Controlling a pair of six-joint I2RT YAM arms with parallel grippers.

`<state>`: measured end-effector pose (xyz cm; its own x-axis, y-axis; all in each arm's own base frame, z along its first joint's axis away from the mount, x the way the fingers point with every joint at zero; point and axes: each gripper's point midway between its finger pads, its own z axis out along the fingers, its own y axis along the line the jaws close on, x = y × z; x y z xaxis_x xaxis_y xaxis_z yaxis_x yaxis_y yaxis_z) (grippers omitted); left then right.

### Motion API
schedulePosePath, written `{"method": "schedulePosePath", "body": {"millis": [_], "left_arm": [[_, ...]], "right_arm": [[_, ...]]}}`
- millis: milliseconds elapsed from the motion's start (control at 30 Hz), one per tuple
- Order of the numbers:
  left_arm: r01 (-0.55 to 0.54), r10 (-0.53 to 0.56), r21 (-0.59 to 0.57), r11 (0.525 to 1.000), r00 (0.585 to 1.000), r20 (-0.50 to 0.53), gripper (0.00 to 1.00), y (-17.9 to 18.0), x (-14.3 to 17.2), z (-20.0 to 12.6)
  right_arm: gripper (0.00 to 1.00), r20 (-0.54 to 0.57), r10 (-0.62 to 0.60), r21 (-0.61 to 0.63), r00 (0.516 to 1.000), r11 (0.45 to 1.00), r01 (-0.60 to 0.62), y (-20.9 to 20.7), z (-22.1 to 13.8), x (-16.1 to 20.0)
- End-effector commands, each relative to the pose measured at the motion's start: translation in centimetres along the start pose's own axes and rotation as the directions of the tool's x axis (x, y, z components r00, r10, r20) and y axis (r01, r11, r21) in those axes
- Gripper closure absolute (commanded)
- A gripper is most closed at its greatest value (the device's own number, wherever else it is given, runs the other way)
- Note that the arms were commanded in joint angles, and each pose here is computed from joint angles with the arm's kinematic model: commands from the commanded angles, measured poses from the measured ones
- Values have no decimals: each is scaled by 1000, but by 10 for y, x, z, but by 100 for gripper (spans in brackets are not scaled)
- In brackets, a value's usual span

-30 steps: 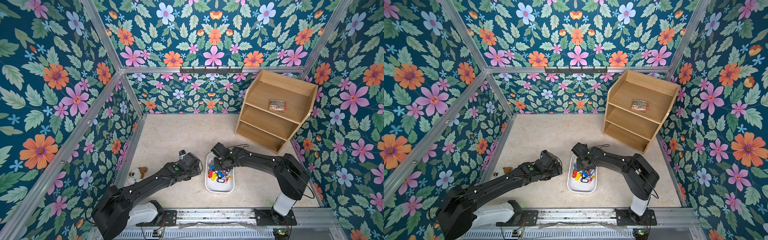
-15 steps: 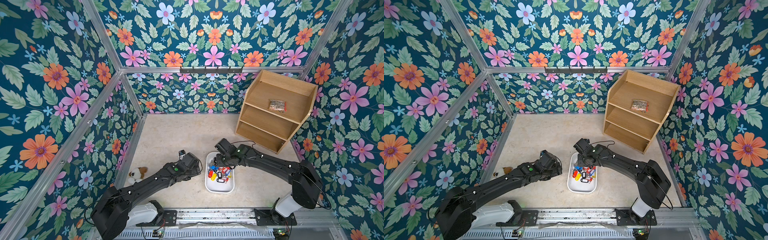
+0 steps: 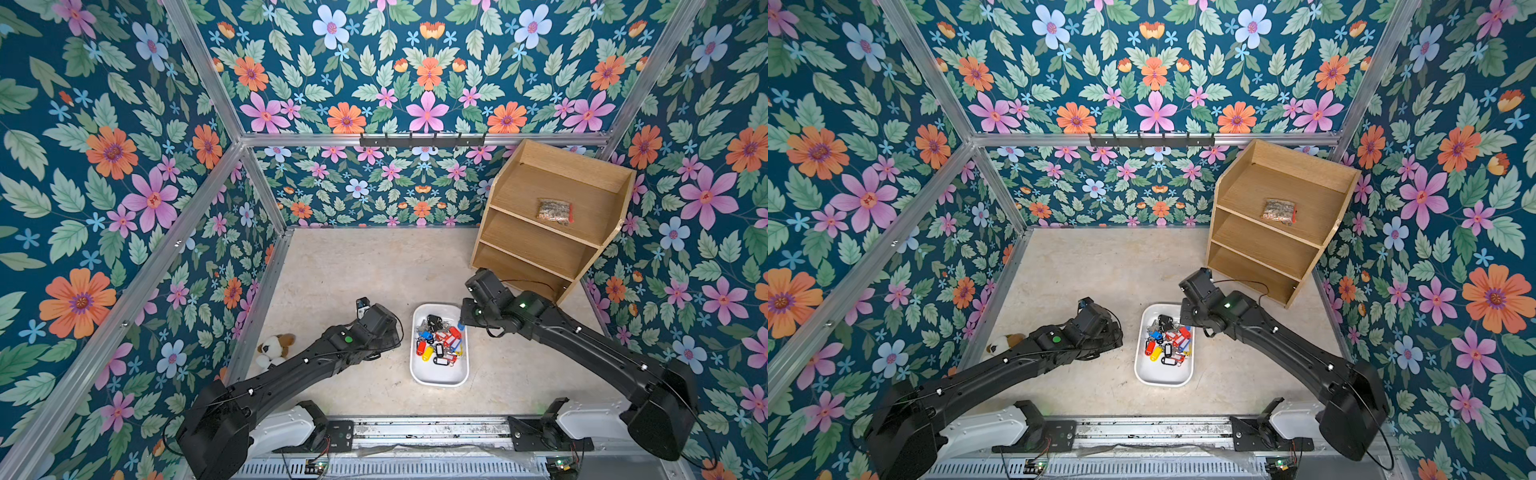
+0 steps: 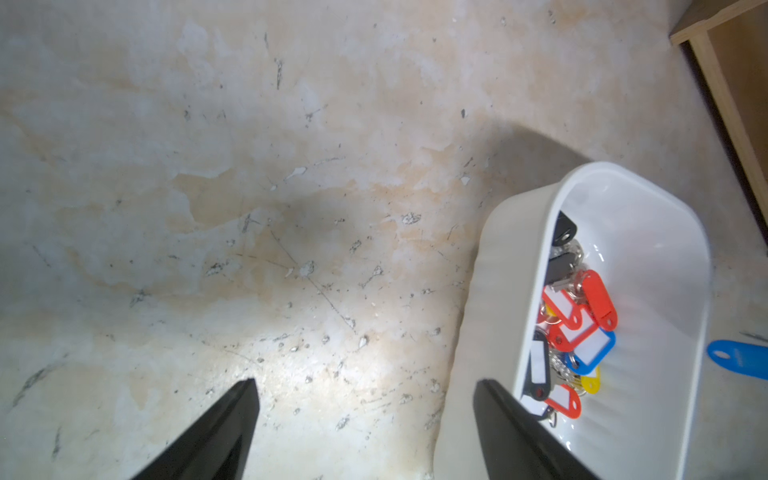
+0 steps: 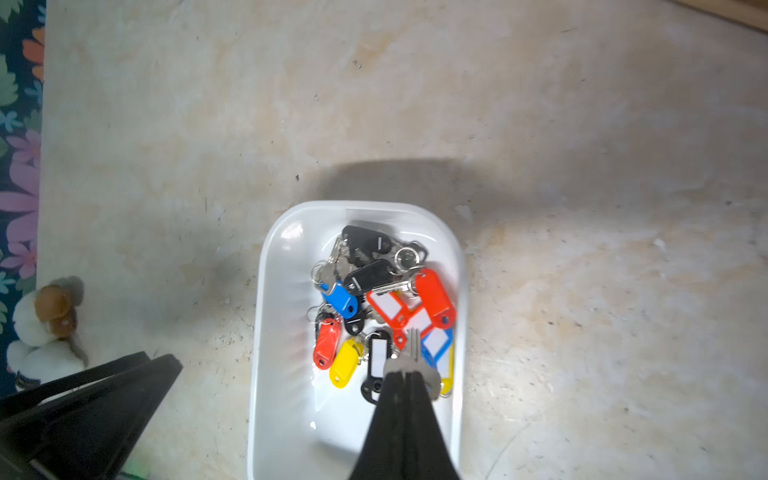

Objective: Take the keys out of the storage box
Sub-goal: Place the key at the center of the board.

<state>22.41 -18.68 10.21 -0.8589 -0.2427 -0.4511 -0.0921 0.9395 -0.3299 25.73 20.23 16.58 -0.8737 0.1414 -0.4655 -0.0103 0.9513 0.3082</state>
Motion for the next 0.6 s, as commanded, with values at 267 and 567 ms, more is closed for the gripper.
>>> {"method": "schedulePosePath", "body": {"millis": [267, 567], "left_arm": [[-93, 97, -52, 994, 993, 63, 16, -2, -21, -17], [-150, 151, -29, 988, 988, 40, 18, -23, -17, -20]], "right_arm": [[100, -7, 161, 90, 987, 983, -160, -89, 12, 34], [87, -39, 229, 138, 973, 965, -222, -116, 41, 54]]}}
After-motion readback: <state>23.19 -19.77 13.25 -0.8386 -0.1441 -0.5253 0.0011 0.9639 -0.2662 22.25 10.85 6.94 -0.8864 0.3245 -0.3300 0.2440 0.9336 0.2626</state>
